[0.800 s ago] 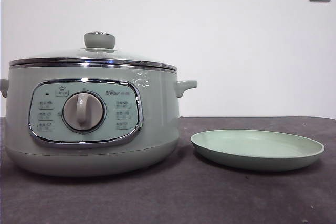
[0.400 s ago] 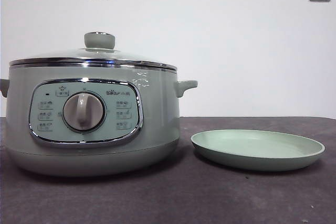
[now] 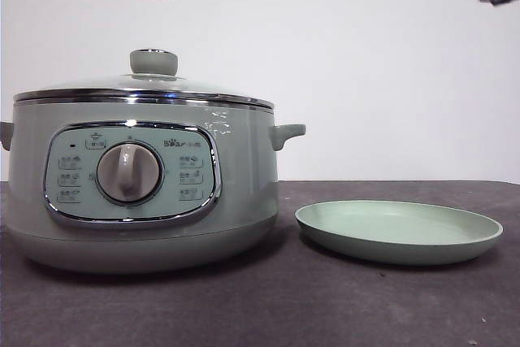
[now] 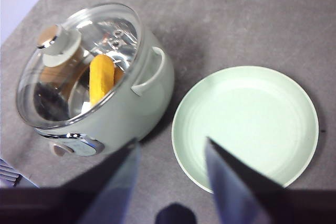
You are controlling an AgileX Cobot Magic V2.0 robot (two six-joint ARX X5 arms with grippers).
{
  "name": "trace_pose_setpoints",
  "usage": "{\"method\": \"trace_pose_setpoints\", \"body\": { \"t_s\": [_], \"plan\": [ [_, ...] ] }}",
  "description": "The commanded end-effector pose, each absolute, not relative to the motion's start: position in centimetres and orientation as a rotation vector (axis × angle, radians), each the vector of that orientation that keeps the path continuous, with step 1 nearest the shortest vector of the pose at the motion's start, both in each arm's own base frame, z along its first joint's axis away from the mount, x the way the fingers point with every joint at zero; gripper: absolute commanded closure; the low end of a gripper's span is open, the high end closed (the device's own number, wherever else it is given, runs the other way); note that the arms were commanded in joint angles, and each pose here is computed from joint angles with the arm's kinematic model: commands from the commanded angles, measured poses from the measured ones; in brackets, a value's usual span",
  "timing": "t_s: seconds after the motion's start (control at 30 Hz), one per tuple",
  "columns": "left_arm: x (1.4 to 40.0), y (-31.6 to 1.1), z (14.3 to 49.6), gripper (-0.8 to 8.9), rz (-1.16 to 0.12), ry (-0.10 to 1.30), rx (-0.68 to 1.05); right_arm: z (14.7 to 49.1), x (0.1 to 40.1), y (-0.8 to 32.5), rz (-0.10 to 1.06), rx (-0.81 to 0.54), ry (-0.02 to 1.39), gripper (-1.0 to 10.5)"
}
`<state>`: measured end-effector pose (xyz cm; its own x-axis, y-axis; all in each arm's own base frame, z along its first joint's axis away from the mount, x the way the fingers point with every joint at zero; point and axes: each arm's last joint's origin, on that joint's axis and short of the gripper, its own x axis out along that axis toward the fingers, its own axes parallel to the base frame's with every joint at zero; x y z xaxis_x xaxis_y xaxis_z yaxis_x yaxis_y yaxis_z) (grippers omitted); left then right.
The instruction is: Take the corn out from the steamer,put the corn on the plate,close the lid
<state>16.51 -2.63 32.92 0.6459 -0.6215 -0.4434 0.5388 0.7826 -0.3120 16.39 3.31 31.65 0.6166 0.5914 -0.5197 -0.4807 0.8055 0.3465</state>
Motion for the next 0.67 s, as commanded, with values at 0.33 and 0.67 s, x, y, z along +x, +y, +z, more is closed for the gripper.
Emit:
{"method": "trace_pose_setpoints", "body": {
  "t_s": [0.33, 0.67],
  "plan": [
    [21.4, -7.0, 35.2, 3.75, -0.661, 0.554, -0.067, 31.7, 17.2, 3.4, 0.609, 0.215, 0.646, 5.0],
    [24.9, -11.3, 32.2, 3.77, -0.542, 0.69, 0.063, 31.8, 17.3, 3.4, 0.608, 0.212, 0.638, 5.1]
  ]
}}
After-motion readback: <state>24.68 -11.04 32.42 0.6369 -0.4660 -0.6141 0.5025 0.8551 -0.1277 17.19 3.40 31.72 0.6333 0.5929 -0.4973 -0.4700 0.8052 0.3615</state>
